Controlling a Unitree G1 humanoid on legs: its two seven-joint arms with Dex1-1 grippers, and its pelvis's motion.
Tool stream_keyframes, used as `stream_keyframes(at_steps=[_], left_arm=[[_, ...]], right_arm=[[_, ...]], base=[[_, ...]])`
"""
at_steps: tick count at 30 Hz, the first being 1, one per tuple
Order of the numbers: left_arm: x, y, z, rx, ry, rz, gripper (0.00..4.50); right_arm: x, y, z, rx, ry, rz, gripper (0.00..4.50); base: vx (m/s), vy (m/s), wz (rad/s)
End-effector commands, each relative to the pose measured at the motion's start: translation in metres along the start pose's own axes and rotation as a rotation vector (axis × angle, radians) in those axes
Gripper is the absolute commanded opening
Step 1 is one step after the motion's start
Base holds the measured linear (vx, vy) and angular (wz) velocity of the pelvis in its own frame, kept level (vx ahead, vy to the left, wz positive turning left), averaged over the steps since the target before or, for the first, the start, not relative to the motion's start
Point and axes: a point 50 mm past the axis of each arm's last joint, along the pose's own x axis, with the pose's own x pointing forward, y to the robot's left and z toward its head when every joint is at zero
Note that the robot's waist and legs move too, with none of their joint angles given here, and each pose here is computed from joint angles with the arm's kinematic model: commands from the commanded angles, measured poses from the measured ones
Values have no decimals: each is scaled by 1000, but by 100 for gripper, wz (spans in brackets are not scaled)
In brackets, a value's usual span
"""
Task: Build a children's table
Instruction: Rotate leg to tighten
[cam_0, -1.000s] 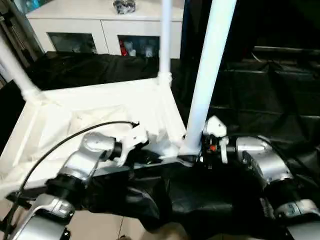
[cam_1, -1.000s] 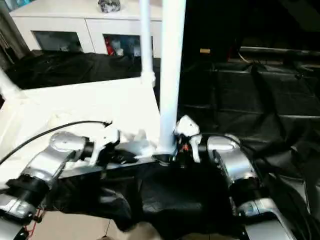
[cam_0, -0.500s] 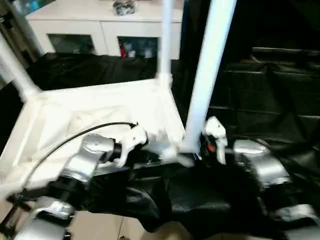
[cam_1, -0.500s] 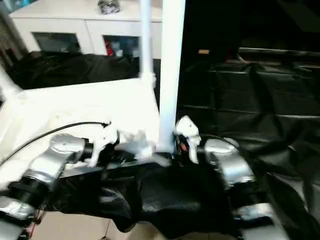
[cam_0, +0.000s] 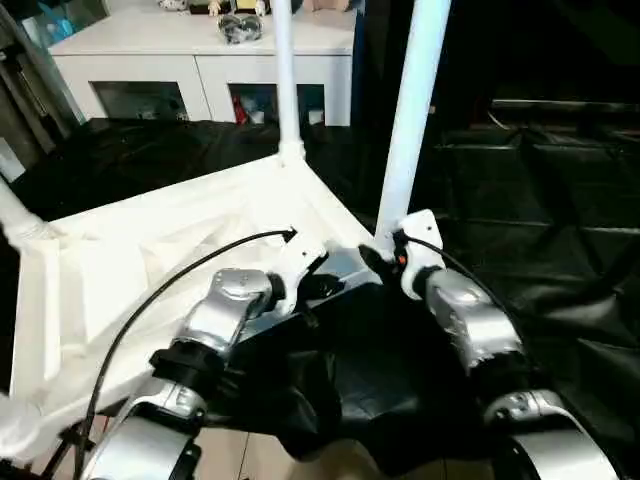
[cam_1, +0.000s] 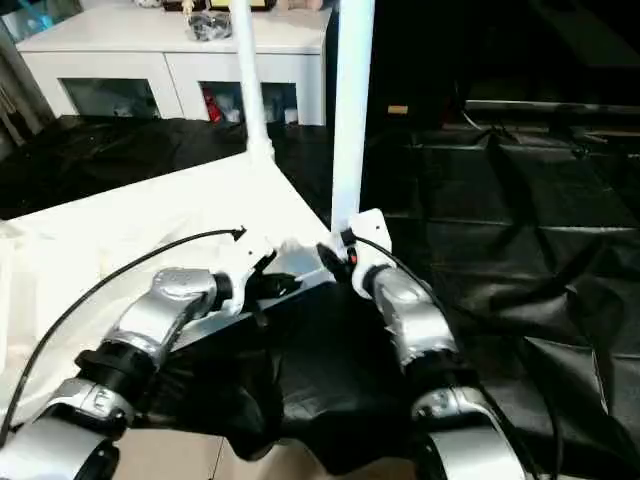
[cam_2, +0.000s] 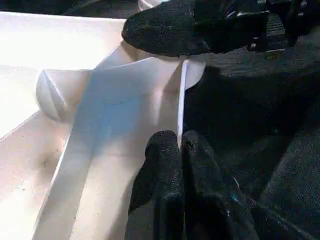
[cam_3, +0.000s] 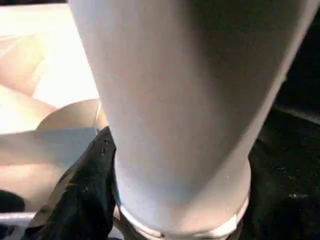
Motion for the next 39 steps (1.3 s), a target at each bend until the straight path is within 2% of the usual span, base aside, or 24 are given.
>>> stream_keyframes(at_steps=[1, 3, 5, 9, 10, 11, 12, 15, 20, 25, 26, 34, 39], left_arm=[[17, -15, 32, 44, -113, -45, 0], [13, -14, 30, 56, -114, -60, 0], [5, -12, 27, 82, -114, -103, 0], [-5, -13, 23, 104, -122, -183, 0], [-15, -15, 17, 133, -109, -255, 0], [-17, -16, 15, 143, -100, -276, 0], [-17, -16, 15, 143, -100, -276, 0], [-27, -16, 8, 169, -64, -339, 0], [-41, -12, -1, 187, -17, -393, 0], [-50, -12, -5, 207, 14, -461, 0], [-51, -13, -6, 210, 21, -472, 0], [-52, -13, -9, 215, 36, -477, 0], [-48, -14, -7, 198, 8, -459, 0]], right_arm=[[14, 63, -16, 80, 64, 269, 349], [13, 60, -13, 80, 58, 280, 355], [10, 50, -10, 30, 49, 290, 387], [2, 41, -7, -30, 31, 378, 391], [-10, 33, -5, -115, 26, 493, 391], [-14, 31, -4, -141, 29, 530, 391], [-14, 31, -4, -141, 29, 530, 391], [-29, 21, -4, -208, 54, 662, 391], [-49, 12, -2, -265, 101, 817, 391], [-58, 12, 0, -283, 108, 909, 391], [-59, 13, 1, -277, 108, 925, 365], [-60, 19, -6, -275, 135, 953, 311], [-59, 22, -9, -234, 125, 932, 284]], base=[[0, 0, 0], [0, 0, 0], [0, 0, 0], [0, 0, 0], [0, 0, 0], [0, 0, 0], [56, -11, 3], [38, -8, 2], [0, 0, 0], [0, 0, 0], [0, 0, 0], [0, 0, 0], [0, 0, 0]])
